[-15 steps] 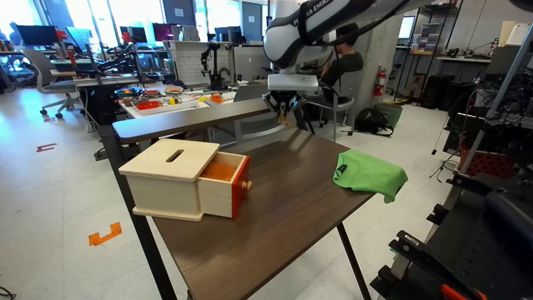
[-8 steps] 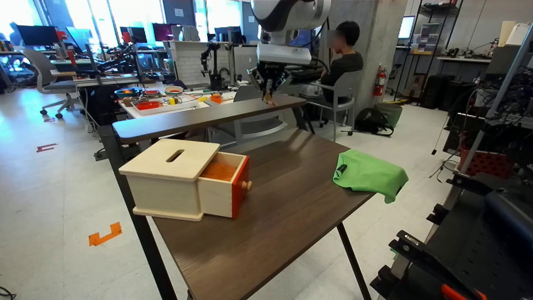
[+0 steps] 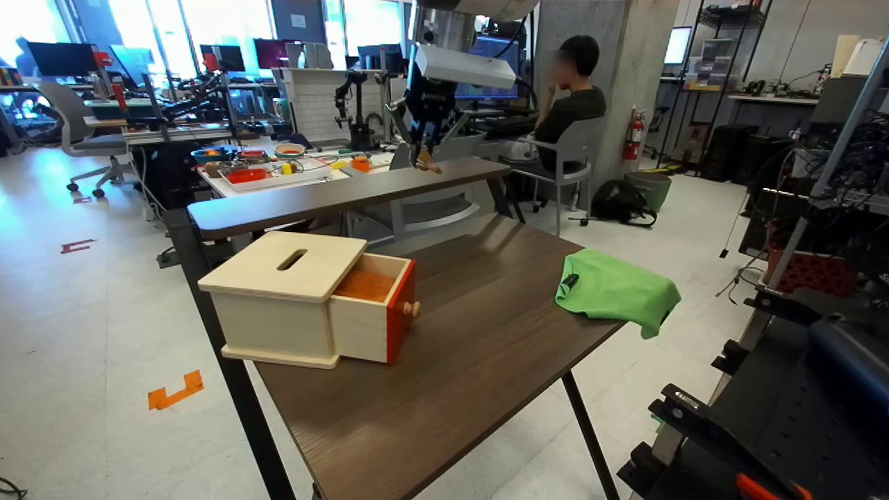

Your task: Pick up the brown toy and move it close to the edge of the table.

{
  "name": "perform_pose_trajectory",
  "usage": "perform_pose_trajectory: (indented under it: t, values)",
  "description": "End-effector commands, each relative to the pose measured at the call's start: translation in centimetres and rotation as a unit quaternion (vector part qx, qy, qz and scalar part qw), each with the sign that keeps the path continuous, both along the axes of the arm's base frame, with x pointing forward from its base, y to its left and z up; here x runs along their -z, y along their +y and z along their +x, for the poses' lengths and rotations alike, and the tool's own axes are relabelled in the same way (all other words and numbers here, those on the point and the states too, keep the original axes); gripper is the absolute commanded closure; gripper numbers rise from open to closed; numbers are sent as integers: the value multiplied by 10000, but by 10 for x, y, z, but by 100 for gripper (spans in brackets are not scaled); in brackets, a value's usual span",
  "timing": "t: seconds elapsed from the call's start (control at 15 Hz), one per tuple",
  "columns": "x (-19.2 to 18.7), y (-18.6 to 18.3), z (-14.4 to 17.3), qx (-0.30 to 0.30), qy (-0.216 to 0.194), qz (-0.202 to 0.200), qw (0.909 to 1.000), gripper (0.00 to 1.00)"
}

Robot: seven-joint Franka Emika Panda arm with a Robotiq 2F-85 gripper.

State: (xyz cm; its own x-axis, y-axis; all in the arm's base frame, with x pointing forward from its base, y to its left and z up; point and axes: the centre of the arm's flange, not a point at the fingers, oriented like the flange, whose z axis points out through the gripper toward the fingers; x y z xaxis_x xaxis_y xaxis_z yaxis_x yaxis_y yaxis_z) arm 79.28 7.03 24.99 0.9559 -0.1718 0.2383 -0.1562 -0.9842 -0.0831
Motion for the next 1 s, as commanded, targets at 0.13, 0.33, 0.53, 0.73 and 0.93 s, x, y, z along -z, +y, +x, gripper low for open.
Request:
perform_pose_trajectory:
  t: [0.13, 0.33, 0.53, 0.73, 0.93]
  values:
    - [-8, 10, -96, -559, 355, 261, 9975, 95]
    - [-4, 16, -122, -675, 502, 278, 9961, 95]
    - [6, 18, -152, -680, 695, 273, 9949, 95]
    - [24, 18, -189, -655, 1000, 260, 9925, 95]
    - [50, 12, -230, -465, 1166, 275, 9917, 95]
